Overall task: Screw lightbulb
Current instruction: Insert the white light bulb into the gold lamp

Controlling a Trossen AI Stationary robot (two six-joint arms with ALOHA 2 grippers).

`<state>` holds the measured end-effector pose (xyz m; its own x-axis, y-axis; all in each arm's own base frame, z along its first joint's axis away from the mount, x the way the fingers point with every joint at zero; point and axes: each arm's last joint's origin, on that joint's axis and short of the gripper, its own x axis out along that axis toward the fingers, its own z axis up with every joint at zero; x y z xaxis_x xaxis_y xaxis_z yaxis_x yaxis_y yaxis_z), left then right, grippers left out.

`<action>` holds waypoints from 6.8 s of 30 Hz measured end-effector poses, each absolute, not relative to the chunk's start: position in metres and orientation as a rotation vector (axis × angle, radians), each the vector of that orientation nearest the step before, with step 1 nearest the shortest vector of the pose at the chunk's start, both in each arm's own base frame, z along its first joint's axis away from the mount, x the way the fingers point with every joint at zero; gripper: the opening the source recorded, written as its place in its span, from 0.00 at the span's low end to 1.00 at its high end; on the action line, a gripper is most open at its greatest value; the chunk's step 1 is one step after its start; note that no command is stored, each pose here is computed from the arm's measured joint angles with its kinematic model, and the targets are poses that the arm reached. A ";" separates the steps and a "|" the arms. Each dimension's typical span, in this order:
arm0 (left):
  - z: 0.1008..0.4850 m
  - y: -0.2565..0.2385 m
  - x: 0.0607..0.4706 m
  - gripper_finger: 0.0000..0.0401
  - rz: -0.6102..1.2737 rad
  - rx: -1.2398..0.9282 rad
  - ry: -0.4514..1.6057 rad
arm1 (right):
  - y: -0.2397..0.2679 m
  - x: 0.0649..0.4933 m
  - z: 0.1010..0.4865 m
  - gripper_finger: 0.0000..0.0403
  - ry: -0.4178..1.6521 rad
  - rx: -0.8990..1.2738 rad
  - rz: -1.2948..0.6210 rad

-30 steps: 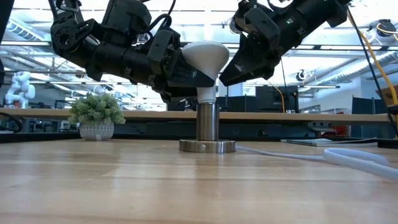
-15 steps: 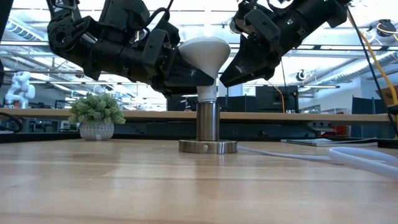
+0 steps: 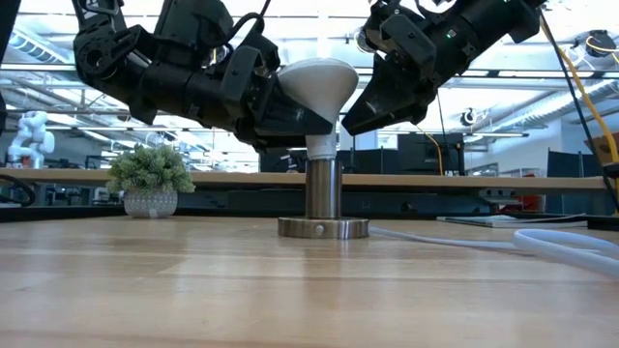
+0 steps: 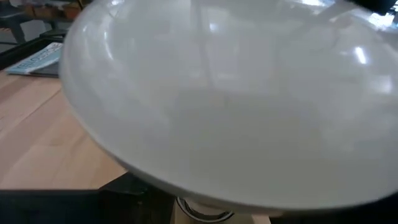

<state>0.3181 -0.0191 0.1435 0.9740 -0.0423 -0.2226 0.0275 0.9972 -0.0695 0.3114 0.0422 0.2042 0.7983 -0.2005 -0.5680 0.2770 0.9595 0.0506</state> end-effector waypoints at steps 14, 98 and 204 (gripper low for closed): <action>0.145 -0.019 0.318 0.49 -0.037 -0.065 0.215 | 0.042 0.311 0.204 0.35 0.594 0.132 -0.256; 0.144 -0.013 0.318 0.68 -0.141 -0.132 0.232 | 0.039 0.312 0.204 0.35 0.599 0.160 -0.249; 0.147 -0.013 0.331 0.68 -0.147 -0.172 0.350 | 0.035 0.299 0.176 0.00 0.364 0.328 -0.090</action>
